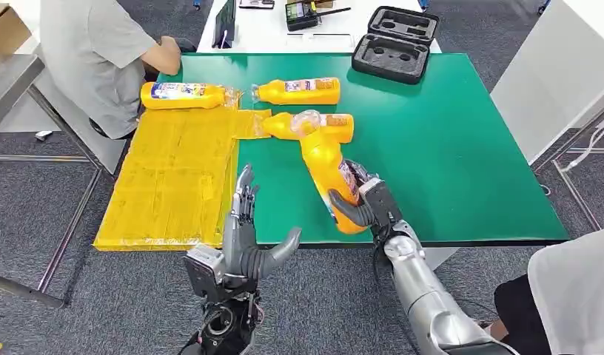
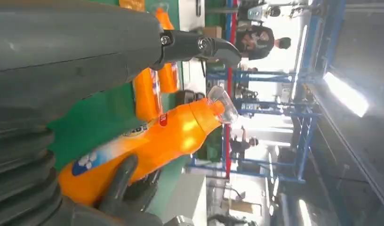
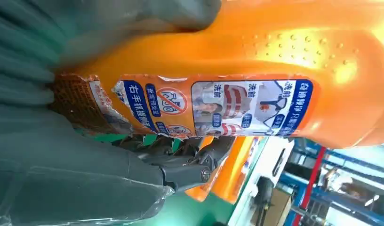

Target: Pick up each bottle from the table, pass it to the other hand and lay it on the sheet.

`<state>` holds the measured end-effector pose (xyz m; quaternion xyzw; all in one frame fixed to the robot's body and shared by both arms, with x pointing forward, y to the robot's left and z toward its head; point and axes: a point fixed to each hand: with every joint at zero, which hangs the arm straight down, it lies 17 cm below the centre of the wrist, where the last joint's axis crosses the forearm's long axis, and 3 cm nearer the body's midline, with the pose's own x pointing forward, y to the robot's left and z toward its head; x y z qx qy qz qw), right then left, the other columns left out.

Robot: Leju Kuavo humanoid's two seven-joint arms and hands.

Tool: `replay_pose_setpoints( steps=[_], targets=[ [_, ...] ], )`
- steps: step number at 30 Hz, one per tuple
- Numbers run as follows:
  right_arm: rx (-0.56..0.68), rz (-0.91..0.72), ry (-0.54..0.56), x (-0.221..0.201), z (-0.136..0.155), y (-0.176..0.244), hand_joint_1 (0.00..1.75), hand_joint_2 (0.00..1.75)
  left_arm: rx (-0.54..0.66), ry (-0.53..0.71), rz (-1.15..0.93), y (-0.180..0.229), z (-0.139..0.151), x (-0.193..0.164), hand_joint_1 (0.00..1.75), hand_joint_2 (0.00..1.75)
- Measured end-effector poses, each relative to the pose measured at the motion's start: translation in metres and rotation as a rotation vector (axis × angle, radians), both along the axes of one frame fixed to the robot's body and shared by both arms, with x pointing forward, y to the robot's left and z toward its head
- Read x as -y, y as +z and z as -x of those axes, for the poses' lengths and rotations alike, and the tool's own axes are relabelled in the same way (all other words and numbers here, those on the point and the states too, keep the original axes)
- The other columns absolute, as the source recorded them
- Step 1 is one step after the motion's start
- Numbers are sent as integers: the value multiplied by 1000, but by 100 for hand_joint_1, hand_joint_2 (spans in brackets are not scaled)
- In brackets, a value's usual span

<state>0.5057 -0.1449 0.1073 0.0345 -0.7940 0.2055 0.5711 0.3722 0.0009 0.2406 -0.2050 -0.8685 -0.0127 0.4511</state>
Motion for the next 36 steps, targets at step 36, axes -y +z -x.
replay_pose_setpoints(
  steps=[36],
  targets=[
    [93, 85, 391, -101, 82, 5, 175, 175, -202, -103, 37, -57, -44, 6, 0, 175]
  ],
)
